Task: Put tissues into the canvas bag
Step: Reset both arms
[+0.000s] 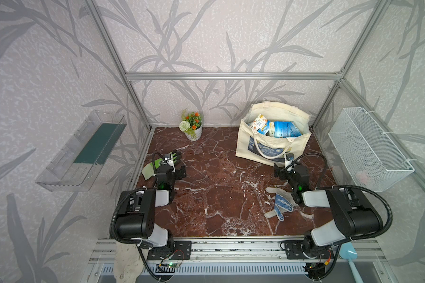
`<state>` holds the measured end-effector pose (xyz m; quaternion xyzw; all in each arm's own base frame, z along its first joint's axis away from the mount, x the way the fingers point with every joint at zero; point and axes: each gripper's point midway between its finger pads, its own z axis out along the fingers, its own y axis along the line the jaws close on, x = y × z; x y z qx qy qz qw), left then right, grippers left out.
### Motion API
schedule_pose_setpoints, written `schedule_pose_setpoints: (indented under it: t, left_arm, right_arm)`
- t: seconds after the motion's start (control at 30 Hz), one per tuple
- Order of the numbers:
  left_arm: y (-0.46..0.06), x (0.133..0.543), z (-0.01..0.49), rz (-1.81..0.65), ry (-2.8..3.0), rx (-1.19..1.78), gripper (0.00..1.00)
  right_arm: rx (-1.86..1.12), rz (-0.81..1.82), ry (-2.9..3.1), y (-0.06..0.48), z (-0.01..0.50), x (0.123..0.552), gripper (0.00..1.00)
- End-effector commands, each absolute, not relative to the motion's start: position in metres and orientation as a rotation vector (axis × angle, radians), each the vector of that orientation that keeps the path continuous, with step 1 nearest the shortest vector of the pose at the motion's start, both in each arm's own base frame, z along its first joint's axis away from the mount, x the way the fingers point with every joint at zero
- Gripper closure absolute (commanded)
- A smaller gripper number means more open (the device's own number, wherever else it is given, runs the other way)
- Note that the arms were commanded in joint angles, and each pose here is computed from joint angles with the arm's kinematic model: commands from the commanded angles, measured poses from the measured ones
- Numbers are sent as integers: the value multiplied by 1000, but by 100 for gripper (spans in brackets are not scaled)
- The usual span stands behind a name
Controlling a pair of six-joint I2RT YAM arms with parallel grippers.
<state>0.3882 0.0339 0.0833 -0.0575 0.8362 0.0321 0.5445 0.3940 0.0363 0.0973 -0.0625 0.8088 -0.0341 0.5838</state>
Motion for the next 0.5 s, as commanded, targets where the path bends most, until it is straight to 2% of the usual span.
schedule_pose_setpoints:
  t: [0.0, 0.23, 0.47]
  left_arm:
    - [34, 394, 90, 76, 1963, -147, 1]
    - [33, 395, 90, 77, 1963, -145, 1]
    - [34, 395, 91, 77, 1962, -146, 1]
  right_arm:
    - [-86, -157, 1923, 26, 92, 391, 1]
    - [-84, -186, 1893, 26, 97, 388, 1]
    - [-158, -147, 1712, 39, 106, 356, 1]
